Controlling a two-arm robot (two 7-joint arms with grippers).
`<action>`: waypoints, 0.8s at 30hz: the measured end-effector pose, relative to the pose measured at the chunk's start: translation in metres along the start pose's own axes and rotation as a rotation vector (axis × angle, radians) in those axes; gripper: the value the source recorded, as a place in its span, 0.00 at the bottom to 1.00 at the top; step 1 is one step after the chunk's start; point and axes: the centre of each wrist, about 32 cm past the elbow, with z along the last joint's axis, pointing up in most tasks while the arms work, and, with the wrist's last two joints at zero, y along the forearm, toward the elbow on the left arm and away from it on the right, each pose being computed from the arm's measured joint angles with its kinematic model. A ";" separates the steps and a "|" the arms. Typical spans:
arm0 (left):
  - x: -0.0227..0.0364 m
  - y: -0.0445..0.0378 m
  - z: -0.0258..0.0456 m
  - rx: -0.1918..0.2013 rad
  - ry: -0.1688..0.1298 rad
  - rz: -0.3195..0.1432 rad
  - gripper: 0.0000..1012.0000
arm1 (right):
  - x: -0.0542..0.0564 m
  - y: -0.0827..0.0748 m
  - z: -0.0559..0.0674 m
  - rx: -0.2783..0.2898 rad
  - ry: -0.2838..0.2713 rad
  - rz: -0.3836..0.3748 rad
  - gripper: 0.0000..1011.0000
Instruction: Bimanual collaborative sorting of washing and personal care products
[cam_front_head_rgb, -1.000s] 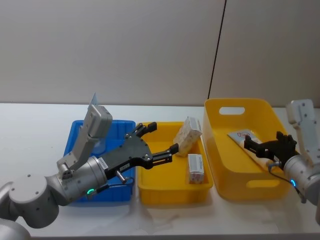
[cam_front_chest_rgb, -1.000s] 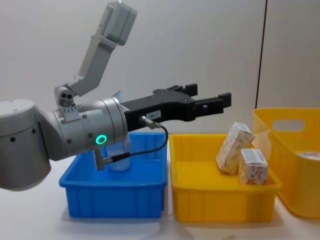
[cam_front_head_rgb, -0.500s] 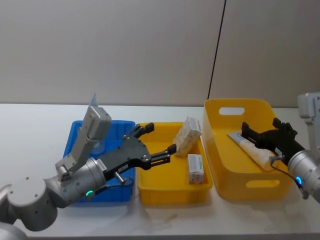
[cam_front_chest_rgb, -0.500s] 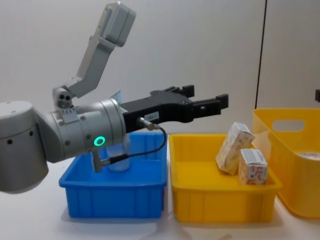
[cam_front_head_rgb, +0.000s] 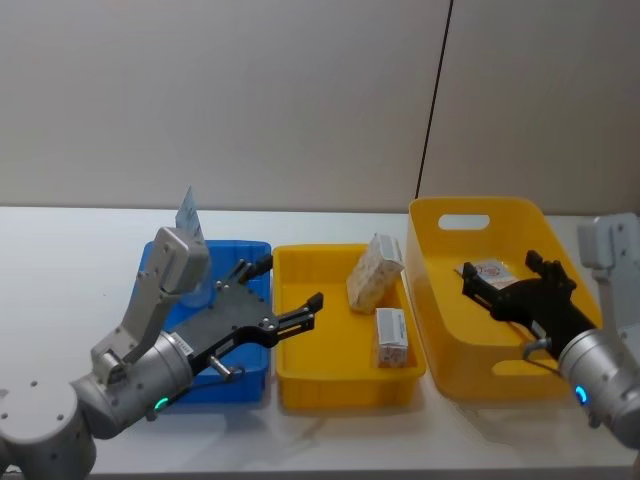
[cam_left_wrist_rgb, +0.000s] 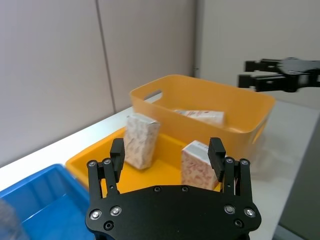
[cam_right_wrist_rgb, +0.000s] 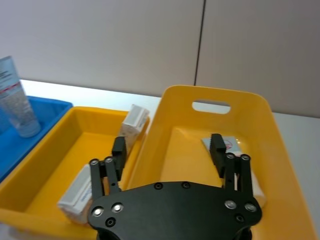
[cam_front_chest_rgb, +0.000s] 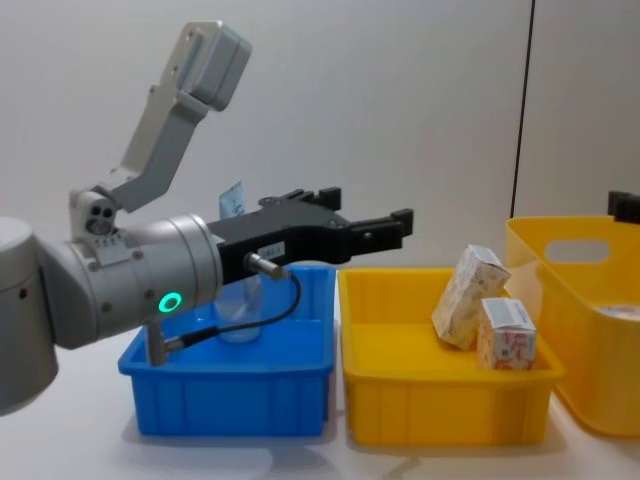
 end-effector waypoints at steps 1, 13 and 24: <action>-0.0015 0.0023 0.0001 0.006 -0.005 0.015 0.99 | -0.002 -0.002 -0.001 0.003 -0.001 0.004 0.99; -0.0146 0.0212 0.0028 0.046 -0.049 0.145 0.99 | -0.034 -0.027 -0.020 0.065 -0.006 0.058 0.99; -0.0291 0.0395 0.0071 0.080 -0.099 0.273 0.99 | -0.057 -0.047 -0.032 0.106 0.010 0.098 0.99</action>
